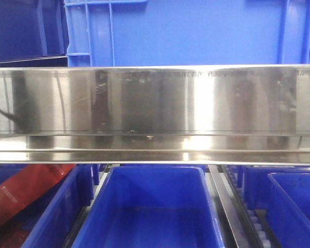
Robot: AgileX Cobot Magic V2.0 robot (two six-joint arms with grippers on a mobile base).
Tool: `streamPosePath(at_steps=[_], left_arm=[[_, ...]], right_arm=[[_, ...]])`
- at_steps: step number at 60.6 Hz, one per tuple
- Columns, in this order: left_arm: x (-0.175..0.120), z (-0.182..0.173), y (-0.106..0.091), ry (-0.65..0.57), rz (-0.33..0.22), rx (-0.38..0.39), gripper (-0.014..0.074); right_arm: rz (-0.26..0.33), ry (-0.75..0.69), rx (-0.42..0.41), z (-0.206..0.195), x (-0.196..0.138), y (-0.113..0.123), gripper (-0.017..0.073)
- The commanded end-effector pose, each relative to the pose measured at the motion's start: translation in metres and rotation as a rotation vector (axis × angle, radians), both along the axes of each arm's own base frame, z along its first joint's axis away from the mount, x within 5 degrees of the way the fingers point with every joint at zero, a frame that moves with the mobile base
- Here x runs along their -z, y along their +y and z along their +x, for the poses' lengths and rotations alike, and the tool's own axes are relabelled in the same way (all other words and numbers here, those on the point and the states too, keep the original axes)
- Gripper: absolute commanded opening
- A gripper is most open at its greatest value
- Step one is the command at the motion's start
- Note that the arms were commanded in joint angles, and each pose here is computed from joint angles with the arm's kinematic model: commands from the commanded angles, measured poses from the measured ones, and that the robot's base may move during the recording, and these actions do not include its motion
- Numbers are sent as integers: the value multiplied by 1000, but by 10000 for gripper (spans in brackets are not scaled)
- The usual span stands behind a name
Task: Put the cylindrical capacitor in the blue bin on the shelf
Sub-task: 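Lower the left gripper into a blue bin and release the orange cylinder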
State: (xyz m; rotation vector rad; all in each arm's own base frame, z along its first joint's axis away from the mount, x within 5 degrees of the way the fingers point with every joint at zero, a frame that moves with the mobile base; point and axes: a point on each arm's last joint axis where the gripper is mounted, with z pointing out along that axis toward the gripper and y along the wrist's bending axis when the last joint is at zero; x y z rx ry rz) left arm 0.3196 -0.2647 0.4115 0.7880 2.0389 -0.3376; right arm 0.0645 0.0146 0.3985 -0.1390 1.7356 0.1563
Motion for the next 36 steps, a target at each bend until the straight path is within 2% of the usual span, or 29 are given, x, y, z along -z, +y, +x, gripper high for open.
streamPosePath(at_steps=[1,3,19,26,31,36], left_arm=[[-26,-17,11,-33,-36,6,531],[-31,-21,14,-34,-37,5,501],[-76,-67,59,-30,-38,-12,43],[-88,-92,82,-45,-40,-28,-39],[-87,-111,99,-51,-51,-39,-47],[-86,-134,121,-74,-93,-81,-46]], right_arm=[[1,-30,3,-1,-3,0,-162],[1,-30,3,-1,-3,0,-162],[-1,-14,0,-1,-2,0,-162],[-1,-3,-3,-1,-1,0,-162],[-2,3,-3,-2,0,0,-162],[-3,9,-4,-2,0,0,-162]])
